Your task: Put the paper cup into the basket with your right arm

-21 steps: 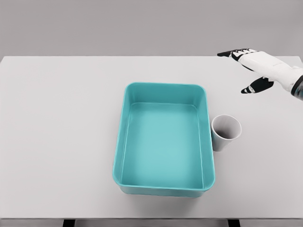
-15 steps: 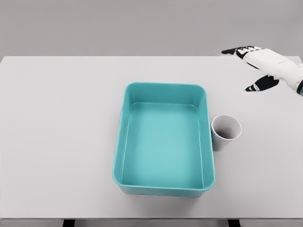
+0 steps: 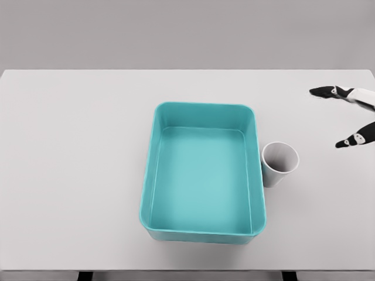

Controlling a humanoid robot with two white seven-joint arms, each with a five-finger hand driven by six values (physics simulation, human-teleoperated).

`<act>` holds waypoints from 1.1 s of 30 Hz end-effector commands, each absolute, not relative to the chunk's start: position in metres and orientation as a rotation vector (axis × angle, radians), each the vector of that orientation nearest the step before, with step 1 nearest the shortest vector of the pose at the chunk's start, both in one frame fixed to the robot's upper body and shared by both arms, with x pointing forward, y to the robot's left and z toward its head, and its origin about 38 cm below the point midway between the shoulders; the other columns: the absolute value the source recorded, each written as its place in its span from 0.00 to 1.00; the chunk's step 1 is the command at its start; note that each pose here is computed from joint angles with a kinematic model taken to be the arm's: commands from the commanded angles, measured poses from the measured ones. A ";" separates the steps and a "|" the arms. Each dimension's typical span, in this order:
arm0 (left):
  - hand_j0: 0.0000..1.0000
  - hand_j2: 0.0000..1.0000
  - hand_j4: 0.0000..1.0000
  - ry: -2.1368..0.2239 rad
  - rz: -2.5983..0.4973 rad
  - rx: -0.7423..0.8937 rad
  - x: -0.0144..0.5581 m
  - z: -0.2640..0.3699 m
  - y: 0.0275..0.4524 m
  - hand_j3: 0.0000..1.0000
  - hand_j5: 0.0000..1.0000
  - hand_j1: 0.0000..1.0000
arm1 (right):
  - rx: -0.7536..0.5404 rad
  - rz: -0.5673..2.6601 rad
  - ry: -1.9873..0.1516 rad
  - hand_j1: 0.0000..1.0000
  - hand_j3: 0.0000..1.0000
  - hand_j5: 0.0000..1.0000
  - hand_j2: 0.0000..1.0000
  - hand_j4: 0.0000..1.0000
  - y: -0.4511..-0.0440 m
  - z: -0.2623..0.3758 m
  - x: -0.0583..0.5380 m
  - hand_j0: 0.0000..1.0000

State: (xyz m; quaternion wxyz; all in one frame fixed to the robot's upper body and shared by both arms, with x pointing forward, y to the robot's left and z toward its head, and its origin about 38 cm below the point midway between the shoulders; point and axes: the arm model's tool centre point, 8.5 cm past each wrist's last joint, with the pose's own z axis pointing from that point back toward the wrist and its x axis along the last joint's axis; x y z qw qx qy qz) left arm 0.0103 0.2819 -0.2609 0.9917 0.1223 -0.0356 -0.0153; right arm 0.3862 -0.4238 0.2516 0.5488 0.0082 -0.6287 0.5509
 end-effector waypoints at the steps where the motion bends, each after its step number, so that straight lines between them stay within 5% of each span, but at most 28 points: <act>1: 1.00 1.00 1.00 -0.071 -0.031 0.245 0.010 -0.261 0.282 1.00 1.00 1.00 | 0.067 1.193 -1.612 1.00 1.00 1.00 1.00 1.00 -0.442 0.245 0.388 1.00; 33: 1.00 1.00 1.00 -0.071 -0.031 0.245 0.010 -0.261 0.282 1.00 1.00 1.00 | 0.285 1.073 -1.572 1.00 1.00 1.00 1.00 1.00 -0.398 0.140 0.365 1.00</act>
